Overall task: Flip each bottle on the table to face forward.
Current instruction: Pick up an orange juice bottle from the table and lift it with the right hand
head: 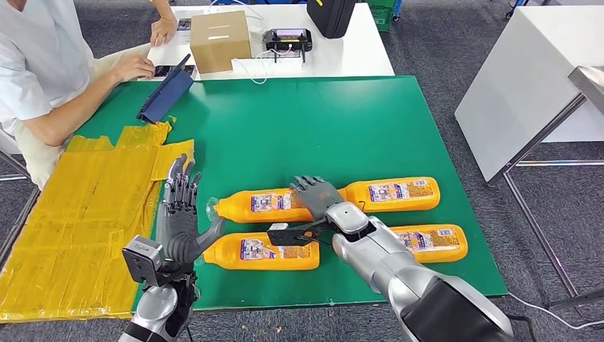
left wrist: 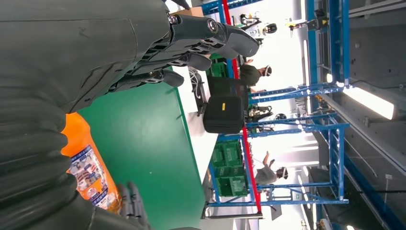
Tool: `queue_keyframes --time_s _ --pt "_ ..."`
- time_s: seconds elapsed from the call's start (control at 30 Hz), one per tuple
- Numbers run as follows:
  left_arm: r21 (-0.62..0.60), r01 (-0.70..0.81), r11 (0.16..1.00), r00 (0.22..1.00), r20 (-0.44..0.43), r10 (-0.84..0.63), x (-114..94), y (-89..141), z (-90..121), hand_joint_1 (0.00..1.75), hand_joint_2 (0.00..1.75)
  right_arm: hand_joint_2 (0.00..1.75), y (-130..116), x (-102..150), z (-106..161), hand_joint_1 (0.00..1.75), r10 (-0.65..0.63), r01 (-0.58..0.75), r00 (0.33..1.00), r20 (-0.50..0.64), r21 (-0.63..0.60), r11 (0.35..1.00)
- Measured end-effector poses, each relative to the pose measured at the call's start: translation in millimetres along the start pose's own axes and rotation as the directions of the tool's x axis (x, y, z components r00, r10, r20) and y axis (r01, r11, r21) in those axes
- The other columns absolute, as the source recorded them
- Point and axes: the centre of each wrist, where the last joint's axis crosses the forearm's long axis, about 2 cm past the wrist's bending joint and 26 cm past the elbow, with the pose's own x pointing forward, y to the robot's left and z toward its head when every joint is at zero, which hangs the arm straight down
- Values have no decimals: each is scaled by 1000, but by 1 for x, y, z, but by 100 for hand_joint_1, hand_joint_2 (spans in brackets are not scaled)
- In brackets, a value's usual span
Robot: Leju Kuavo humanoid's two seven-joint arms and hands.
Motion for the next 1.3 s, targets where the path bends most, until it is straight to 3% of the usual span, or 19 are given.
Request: queue_keyframes --time_s 0.3,0.4,0.53,0.57,1.07,1.17,1.3 --pt "2 -9 1000 1000 -3 9 -1 -2 1 0 175 175 -3 5 -2 1 107 -110 991 81 37 993" --pt "2 -9 1000 1000 -5 9 -2 -2 1 0 175 175 -3 5 -2 49 106 -109 991 80 42 993" --pt "0 -9 1000 1000 -10 9 -3 -2 2 0 175 175 -2 5 -2 153 103 -107 993 66 56 993" --pt "0 -9 1000 1000 -11 9 -3 -2 2 0 175 175 -2 5 -2 170 102 -105 993 62 59 993" --pt "-7 -15 1000 1000 -19 15 -4 -5 4 0 175 175 2 3 -1 175 91 -90 996 -14 99 991" --pt "-7 -15 1000 1000 -20 15 -4 -5 4 0 175 175 5 4 1 175 96 -95 995 -31 48 994" --pt "-5 -9 1000 1000 -27 8 -5 -6 8 0 175 175 15 5 5 175 86 -93 994 -63 -111 989"
